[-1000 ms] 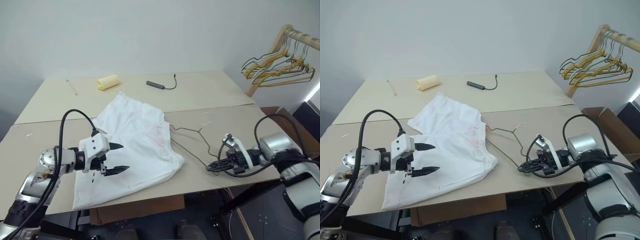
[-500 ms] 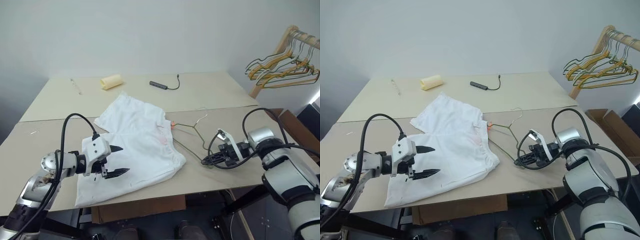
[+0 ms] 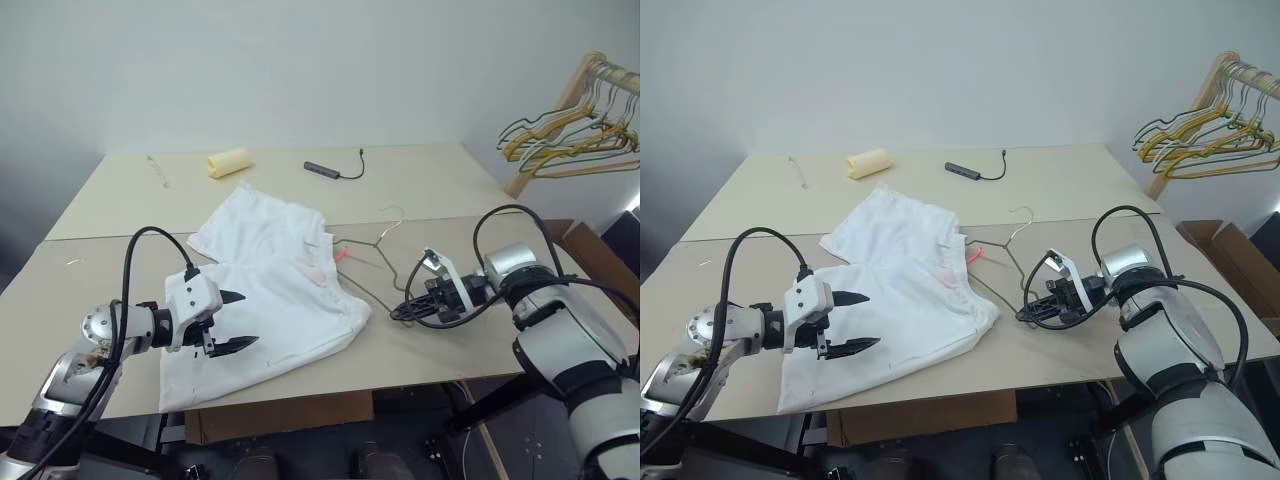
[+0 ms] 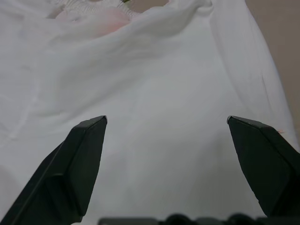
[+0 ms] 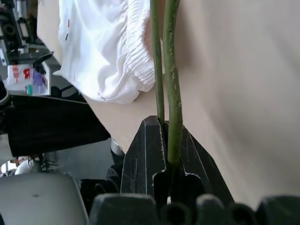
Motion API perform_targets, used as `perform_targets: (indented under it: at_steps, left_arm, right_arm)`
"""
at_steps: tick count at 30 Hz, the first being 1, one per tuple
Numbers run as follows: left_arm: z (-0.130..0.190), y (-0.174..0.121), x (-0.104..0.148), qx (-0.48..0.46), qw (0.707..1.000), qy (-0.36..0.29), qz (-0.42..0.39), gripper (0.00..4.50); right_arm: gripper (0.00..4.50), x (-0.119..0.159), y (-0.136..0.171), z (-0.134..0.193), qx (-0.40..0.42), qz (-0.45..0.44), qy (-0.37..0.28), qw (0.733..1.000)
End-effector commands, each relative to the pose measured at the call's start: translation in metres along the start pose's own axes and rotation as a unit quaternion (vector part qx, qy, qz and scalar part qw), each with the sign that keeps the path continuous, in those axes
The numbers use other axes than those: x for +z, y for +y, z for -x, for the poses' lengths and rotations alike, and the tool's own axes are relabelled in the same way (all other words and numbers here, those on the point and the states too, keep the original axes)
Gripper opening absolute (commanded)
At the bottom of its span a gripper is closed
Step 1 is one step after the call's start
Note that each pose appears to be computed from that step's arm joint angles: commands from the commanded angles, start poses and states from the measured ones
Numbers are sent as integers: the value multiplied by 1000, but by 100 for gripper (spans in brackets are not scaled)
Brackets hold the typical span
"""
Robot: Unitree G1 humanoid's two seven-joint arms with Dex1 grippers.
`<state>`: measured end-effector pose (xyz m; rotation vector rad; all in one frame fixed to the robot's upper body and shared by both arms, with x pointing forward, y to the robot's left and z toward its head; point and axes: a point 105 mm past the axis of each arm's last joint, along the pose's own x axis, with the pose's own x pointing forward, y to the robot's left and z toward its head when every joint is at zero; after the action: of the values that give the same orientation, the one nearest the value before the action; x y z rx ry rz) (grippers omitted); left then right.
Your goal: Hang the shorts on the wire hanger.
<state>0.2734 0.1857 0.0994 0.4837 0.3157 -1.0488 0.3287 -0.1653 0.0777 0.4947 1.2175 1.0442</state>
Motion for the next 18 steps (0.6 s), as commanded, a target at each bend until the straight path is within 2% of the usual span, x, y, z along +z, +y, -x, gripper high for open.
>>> perform_targets:
  at_steps: [1, 5, 10, 14, 18]
  left_arm:
    - [1, 3, 8, 7, 1000, -8, -20, 445]
    - [-2, 3, 7, 5, 1000, -4, -22, 445]
    - [-5, 3, 6, 2, 1000, -2, -23, 445]
    - [-6, 3, 4, 3, 1000, 1, -24, 445]
    - [-7, 2, 0, 3, 999, 12, -30, 445]
  right_arm:
    - [0, 12, 18, 7, 44, 21, -19, 999]
    - [0, 13, 12, 7, 19, 13, -16, 1000]
    - [0, 1, 1, 0, -13, 50, 46, 998]
    - [0, 17, 6, 2, -3, 23, -16, 1000]
    - [0, 20, 5, -1, -12, 27, -19, 999]
